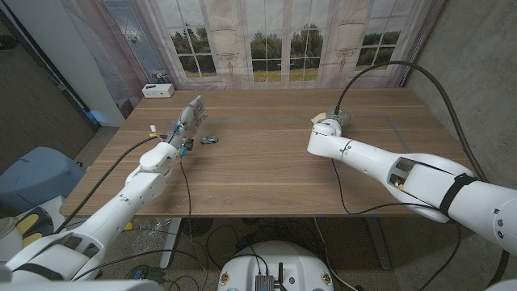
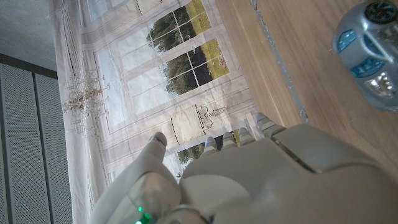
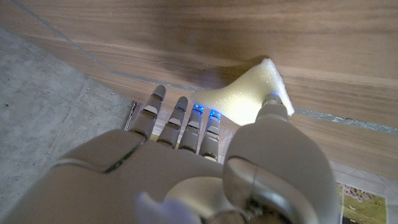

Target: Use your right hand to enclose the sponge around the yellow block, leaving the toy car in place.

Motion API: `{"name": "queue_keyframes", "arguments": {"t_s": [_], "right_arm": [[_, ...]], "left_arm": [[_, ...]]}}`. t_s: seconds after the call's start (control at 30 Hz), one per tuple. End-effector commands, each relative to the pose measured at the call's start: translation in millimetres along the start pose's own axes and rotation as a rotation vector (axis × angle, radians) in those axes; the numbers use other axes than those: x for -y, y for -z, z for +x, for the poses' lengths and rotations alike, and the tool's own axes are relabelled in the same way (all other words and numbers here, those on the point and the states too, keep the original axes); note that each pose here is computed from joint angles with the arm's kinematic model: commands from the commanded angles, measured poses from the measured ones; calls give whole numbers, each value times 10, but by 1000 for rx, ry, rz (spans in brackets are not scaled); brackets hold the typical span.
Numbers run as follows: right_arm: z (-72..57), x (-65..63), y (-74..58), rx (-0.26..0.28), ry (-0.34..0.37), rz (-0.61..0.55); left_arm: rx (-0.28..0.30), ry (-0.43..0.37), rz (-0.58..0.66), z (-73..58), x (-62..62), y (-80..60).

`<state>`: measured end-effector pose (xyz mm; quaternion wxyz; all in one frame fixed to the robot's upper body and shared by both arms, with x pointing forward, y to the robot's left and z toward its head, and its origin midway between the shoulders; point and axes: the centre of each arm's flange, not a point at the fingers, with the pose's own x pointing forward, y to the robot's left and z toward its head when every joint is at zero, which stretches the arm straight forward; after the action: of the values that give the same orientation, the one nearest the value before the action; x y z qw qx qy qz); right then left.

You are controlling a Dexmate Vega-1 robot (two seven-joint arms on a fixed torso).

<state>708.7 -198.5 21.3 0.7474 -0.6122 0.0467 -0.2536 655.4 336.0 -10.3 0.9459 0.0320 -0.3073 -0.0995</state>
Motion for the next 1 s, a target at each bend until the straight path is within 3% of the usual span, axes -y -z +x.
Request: {"name": "queue_keyframes", "arguments": {"t_s": [0.03,0.33,0.67,1.0], "right_arm": [[68,-40,10,-20,-59,-62],[130,-27,-101,21,-88,-103],[134,-22,-186,37,-18,-133],[84,-43,-167,65,65,-113]], "left_arm": [[-3,-1,-1,28,17,7],[-4,-11,-2,28,5,14],[-4,-23,-3,-4,-16,19],[-5,-17,-6,22,-8,25]]}}
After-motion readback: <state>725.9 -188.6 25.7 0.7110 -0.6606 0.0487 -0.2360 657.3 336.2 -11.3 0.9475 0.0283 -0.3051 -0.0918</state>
